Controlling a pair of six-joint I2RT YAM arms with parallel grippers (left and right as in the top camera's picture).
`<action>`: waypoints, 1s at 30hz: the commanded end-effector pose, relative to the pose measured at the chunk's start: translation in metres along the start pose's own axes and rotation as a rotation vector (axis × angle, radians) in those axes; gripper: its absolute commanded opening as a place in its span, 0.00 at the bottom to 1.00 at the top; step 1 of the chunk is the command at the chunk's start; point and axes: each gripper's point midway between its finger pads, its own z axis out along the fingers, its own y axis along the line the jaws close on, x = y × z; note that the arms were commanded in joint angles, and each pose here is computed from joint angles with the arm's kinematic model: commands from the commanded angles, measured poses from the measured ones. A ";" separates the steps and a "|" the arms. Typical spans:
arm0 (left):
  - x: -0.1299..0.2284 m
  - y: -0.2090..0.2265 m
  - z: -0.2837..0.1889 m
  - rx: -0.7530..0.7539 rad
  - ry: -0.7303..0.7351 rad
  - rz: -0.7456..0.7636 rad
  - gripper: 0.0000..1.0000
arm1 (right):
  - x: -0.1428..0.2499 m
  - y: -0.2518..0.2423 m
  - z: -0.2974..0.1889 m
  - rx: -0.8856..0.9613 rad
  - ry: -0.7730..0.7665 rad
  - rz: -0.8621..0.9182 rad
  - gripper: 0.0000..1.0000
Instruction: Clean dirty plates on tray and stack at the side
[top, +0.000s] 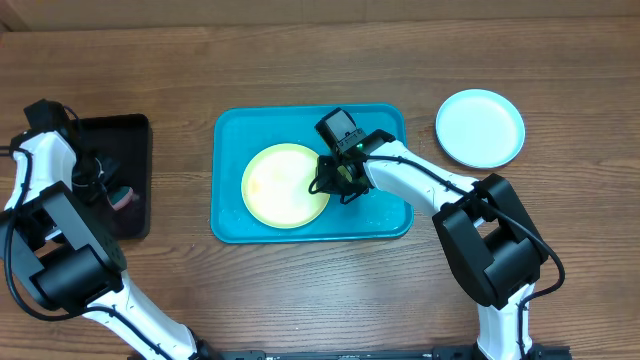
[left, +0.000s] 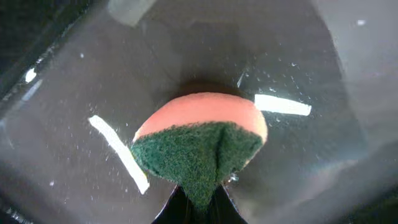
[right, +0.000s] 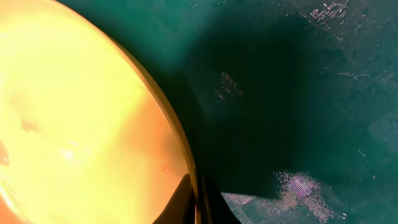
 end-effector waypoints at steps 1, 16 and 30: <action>0.016 0.012 0.021 -0.051 0.044 0.023 0.05 | 0.001 -0.035 0.014 0.129 -0.006 0.020 0.04; -0.034 -0.006 -0.084 0.023 -0.064 0.028 0.05 | 0.000 -0.035 0.014 0.129 -0.011 0.020 0.04; -0.027 -0.019 -0.140 0.150 -0.116 0.090 0.04 | -0.002 -0.033 0.014 0.123 -0.017 0.019 0.04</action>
